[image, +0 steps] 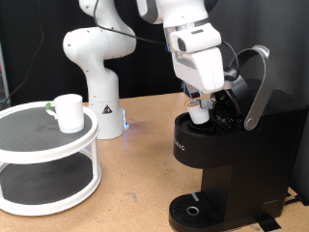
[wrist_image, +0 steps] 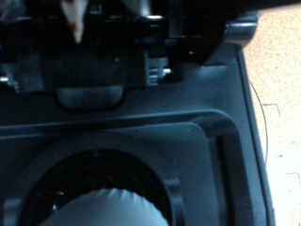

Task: Make a cup of coffee with the keurig machine

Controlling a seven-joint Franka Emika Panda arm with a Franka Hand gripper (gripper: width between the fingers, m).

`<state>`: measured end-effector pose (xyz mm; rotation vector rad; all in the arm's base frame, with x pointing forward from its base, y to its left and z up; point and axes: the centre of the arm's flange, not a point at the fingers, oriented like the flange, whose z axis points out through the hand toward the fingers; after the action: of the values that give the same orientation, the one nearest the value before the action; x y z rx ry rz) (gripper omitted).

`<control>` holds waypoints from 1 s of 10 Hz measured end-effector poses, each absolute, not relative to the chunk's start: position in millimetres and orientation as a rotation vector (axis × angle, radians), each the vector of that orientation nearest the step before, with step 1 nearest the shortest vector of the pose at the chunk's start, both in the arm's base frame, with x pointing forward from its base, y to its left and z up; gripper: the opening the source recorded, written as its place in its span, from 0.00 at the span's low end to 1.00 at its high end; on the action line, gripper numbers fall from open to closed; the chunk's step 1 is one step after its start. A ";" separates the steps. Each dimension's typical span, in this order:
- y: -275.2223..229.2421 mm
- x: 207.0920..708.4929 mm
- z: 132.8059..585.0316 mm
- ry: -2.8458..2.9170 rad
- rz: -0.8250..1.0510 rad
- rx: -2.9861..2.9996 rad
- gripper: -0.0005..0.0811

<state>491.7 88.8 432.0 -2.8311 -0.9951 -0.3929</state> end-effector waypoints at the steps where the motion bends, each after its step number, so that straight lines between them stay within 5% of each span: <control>1: 88.8 491.9 432.0 -0.995 -0.395 -2.831 0.54; 10: 84.3 489.9 428.8 -1.024 -0.365 -2.757 0.54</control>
<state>489.9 84.3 428.8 -2.7567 -1.0235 -0.3645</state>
